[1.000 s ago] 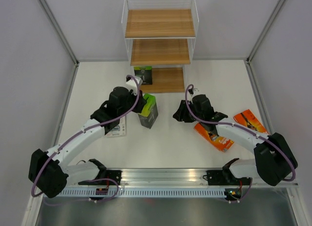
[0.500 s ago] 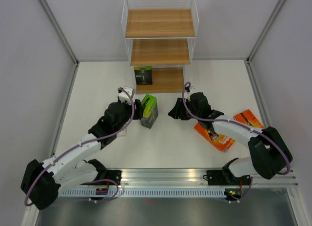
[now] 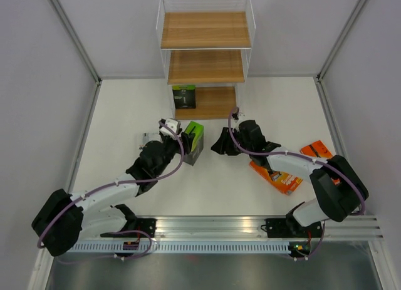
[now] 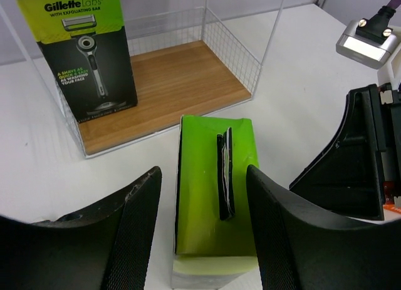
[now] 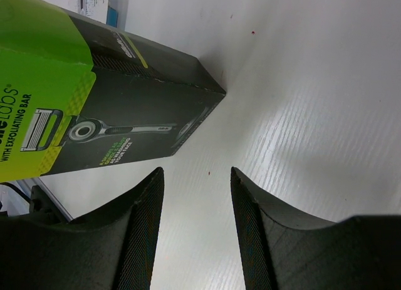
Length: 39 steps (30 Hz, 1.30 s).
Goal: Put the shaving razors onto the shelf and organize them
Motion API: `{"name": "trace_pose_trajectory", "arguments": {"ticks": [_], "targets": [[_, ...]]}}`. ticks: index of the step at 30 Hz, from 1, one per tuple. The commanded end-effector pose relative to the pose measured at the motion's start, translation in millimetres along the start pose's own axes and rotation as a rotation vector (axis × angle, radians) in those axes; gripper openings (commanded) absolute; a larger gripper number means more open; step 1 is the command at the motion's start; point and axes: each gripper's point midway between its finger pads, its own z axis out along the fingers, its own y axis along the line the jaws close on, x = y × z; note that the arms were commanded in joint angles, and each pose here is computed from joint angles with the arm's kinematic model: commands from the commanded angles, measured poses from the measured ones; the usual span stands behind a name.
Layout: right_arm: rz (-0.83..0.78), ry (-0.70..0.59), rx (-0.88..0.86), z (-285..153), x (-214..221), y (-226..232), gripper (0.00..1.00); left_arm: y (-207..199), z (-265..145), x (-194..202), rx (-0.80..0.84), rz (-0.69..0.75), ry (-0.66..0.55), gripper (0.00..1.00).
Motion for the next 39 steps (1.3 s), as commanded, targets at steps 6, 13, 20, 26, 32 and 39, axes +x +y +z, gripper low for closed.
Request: {"name": "trace_pose_trajectory", "arguments": {"ticks": [6, 13, 20, 26, 32, 39], "targets": [[0.003, -0.029, -0.071, 10, -13, 21, 0.53, -7, 24, -26, -0.002, 0.04, -0.096, 0.49], [-0.021, -0.027, -0.023, 5, -12, 13, 0.53, -8, 31, -23, 0.002, 0.037, -0.101, 0.02], [-0.028, -0.055, 0.058, -5, -20, 1, 0.53, -10, 45, -56, 0.01, 0.052, -0.197, 0.02], [-0.039, -0.156, 0.17, -29, -43, -17, 0.51, -13, 65, -90, 0.029, 0.087, -0.256, 0.02], [-0.054, -0.204, 0.246, -44, -51, -37, 0.51, -16, 92, -100, 0.05, 0.096, -0.269, 0.02], [-0.045, -0.189, 0.242, -38, -44, -47, 0.51, -13, 131, -118, 0.042, 0.107, -0.318, 0.02]]}}
